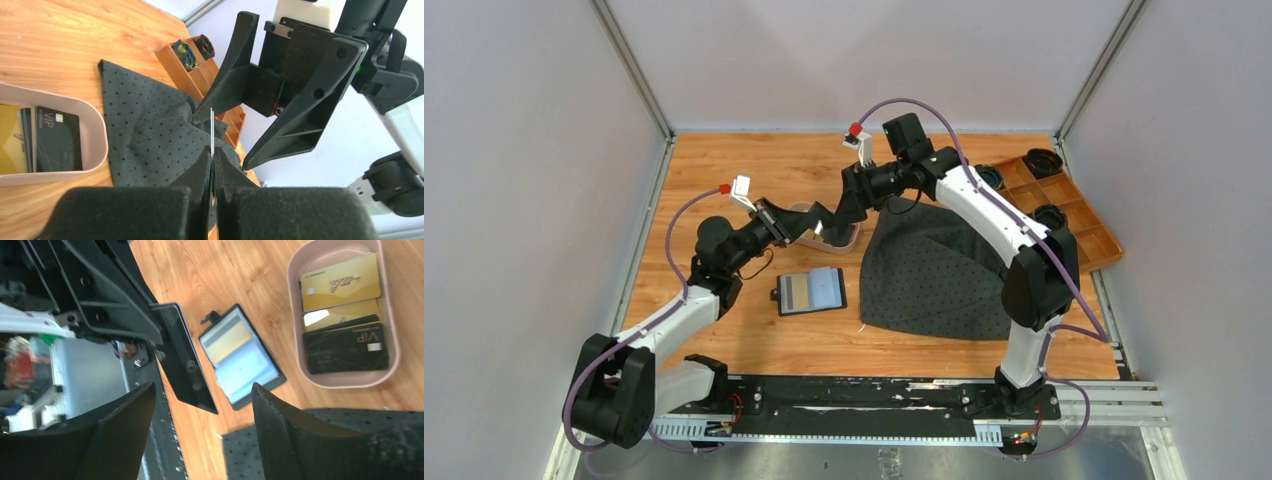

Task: Put the credit cards into the card holder
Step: Pick up the credit card from the storage box.

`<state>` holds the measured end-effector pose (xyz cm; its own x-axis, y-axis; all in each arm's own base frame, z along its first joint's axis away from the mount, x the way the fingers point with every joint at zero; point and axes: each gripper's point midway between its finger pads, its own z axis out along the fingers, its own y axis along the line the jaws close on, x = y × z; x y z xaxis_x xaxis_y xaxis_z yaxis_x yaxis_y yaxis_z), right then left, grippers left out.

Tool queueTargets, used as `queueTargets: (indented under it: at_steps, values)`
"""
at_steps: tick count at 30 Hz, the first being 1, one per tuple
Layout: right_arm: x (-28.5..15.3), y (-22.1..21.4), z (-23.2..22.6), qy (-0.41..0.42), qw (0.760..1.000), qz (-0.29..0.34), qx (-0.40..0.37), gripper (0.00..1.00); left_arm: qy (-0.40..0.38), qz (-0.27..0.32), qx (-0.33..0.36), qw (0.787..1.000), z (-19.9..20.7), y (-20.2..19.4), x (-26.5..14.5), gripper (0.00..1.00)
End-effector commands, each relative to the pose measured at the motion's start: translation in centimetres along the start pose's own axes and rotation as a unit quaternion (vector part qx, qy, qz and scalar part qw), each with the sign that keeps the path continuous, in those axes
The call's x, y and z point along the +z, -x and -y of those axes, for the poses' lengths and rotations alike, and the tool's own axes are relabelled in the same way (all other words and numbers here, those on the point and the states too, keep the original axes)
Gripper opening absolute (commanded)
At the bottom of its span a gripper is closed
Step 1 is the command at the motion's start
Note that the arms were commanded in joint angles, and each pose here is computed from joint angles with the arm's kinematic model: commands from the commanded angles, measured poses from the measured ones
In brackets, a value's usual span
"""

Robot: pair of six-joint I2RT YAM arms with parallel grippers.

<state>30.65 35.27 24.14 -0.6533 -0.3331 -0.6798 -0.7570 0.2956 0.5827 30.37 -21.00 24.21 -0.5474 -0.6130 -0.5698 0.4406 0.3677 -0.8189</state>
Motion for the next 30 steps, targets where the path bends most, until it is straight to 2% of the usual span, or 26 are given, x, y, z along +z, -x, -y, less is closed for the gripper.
queueTargets:
  at_steps: [1, 9, 15, 19, 24, 28, 30]
  values:
    - [-2.4, -0.8, -1.0, -0.009, 0.995, -0.014, -0.103, 0.78, -0.026, -0.025, 0.066, 0.997, 0.9, -0.8, -0.6, 0.0]
    - [-1.3, -3.4, -3.4, 0.078, 0.99, -0.036, -0.114, 0.8, -0.072, -0.066, 0.092, 0.991, 2.7, -1.6, -0.8, 0.0]
    - [0.2, -4.3, -4.0, 0.087, 0.989, -0.054, -0.104, 0.7, -0.085, -0.067, 0.093, 0.99, 3.4, -1.5, -0.9, 0.0]
    - [0.6, -4.3, -3.8, 0.087, 0.991, -0.057, -0.089, 0.55, -0.093, -0.068, 0.09, 0.989, 3.8, -1.5, -1.0, 0.0]
    - [0.8, -4.5, -4.4, 0.105, 0.989, -0.059, -0.086, 0.21, -0.105, -0.059, 0.084, 0.989, 4.5, -1.4, -1.4, 0.0]
    - [0.3, -4.6, -5.4, 0.137, 0.986, -0.052, -0.08, 0.07, -0.121, -0.051, 0.069, 0.989, 5.2, -1.4, -1.8, 0.0]
    - [-0.1, -4.5, -6.1, 0.166, 0.983, -0.045, -0.064, 0.01, -0.13, -0.054, 0.059, 0.988, 5.5, -1.6, -2.1, 0.05]
